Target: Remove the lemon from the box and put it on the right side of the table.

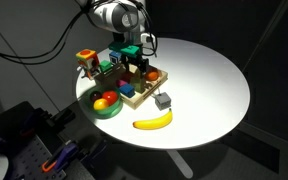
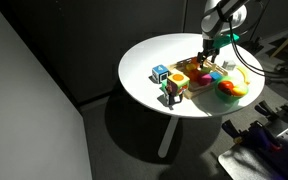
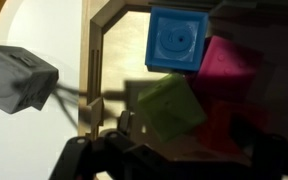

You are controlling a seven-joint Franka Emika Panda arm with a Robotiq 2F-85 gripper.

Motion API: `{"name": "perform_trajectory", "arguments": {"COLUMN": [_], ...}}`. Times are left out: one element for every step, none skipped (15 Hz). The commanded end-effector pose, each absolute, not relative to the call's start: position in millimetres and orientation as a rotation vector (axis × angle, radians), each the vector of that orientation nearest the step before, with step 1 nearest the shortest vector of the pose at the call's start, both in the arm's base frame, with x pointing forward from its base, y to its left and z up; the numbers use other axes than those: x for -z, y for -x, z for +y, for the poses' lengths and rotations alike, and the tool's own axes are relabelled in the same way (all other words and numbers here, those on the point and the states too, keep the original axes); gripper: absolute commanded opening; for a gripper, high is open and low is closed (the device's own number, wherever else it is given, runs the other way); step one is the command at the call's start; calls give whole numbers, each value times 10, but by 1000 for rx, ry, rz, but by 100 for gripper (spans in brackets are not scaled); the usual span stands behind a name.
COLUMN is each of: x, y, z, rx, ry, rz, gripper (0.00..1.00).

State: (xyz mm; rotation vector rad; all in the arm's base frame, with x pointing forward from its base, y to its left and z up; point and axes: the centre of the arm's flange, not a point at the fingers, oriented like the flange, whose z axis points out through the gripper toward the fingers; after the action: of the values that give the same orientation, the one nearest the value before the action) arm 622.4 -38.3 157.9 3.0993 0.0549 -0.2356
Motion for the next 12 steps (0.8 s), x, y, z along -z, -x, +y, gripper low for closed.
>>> {"name": "perform_trajectory", "arguments": {"x": [-1711,-1720,-1729,-1737,-1740,-1737,-1729,-1723,-1711,-1695,-1682,-1668], "y": [-6316,-6338,-6365,-6389,-6413,-6439,-6471,-6501,-6529,-6555,-6585,-6612], "z": [-397,-404,-414,-424,-435,-445,-459,-471,-479,-484,-482,-479], "rx": [214,210,204,200,196,195,190,181,180,179,176,178], "ry": [-3109,-3109,-3110,-3110,-3111,-3110,-3110,-3110,-3111,-3113,-3115,-3116], "rz": [6,4,2,-1,-5,-11,-15,-18,-16,-16,-16,-23], "gripper": [100,100,100,100,100,100,100,100,100,100,100,100]}}
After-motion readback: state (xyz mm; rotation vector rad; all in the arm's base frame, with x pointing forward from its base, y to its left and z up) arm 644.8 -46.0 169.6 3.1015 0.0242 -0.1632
